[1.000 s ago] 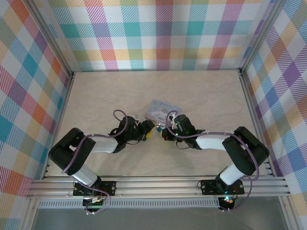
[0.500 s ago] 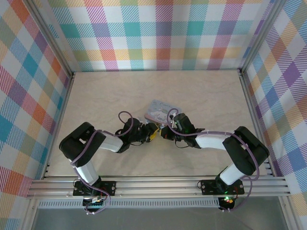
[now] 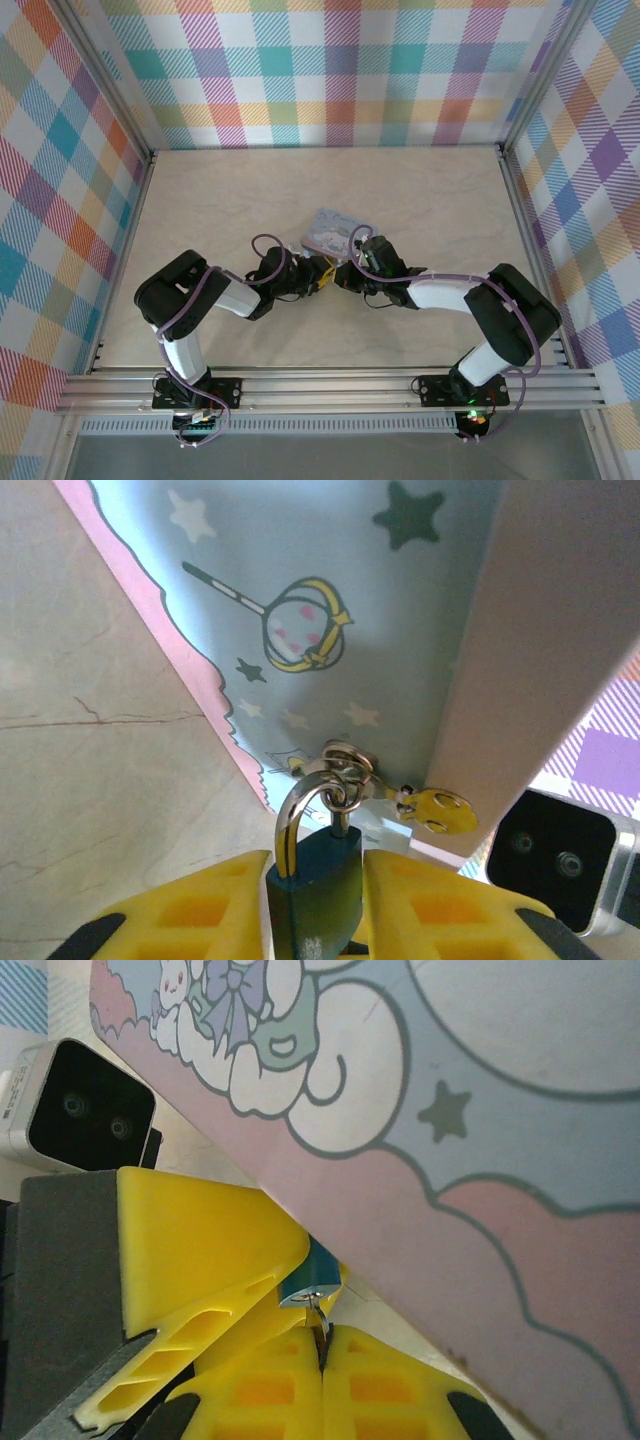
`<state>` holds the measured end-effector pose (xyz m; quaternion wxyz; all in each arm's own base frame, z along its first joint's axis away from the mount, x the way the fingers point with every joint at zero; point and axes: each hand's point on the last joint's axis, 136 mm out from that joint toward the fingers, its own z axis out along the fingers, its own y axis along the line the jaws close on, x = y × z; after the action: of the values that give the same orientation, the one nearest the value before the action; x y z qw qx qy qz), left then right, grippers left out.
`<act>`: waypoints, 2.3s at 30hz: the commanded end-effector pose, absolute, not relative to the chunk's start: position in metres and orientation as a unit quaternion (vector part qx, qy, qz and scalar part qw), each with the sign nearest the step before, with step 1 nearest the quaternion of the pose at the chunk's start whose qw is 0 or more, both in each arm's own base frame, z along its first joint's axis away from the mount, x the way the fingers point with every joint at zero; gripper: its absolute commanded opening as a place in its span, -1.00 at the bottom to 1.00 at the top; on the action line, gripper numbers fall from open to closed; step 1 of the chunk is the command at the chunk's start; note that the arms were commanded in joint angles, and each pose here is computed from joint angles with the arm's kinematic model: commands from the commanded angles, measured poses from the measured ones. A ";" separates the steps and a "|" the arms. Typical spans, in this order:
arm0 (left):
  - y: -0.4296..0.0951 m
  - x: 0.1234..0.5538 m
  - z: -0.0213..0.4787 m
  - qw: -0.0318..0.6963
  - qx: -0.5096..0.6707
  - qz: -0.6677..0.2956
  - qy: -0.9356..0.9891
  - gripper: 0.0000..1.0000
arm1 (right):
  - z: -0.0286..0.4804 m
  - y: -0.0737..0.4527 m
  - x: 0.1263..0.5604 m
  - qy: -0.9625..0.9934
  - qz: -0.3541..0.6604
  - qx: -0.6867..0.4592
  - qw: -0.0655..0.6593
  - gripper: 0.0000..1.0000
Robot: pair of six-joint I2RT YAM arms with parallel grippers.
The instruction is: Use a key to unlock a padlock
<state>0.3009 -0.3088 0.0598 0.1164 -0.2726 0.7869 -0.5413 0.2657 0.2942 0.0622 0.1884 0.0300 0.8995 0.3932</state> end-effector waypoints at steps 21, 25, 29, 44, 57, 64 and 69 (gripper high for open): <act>-0.310 0.300 0.067 0.122 -0.276 -0.539 0.787 -0.99 | 0.082 0.276 0.268 0.897 0.370 0.033 0.239 -0.24; -0.308 0.299 0.066 0.120 -0.280 -0.532 0.790 -0.97 | 0.087 0.261 0.270 0.903 0.339 0.029 0.261 -0.10; -0.309 0.298 0.066 0.116 -0.280 -0.530 0.792 -0.96 | 0.101 0.249 0.274 0.905 0.312 0.010 0.289 0.06; -0.310 0.298 0.069 0.112 -0.277 -0.525 0.797 -0.95 | 0.186 0.206 0.290 0.841 0.230 -0.066 0.486 0.99; -0.309 0.296 0.070 0.108 -0.278 -0.518 0.802 -0.95 | 0.207 0.198 0.292 0.812 0.179 -0.132 0.540 0.99; -0.310 0.296 0.073 0.107 -0.277 -0.518 0.802 -0.95 | 0.203 0.214 0.286 0.787 0.131 -0.277 0.535 0.92; -0.309 0.296 0.073 0.107 -0.279 -0.514 0.804 -0.95 | 0.191 0.223 0.279 0.754 0.067 -0.384 0.529 0.92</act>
<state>0.2970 -0.3040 0.0630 0.1046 -0.2880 0.8029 -0.5113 0.2825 0.2127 0.1842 0.5199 -0.2951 0.7943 0.1082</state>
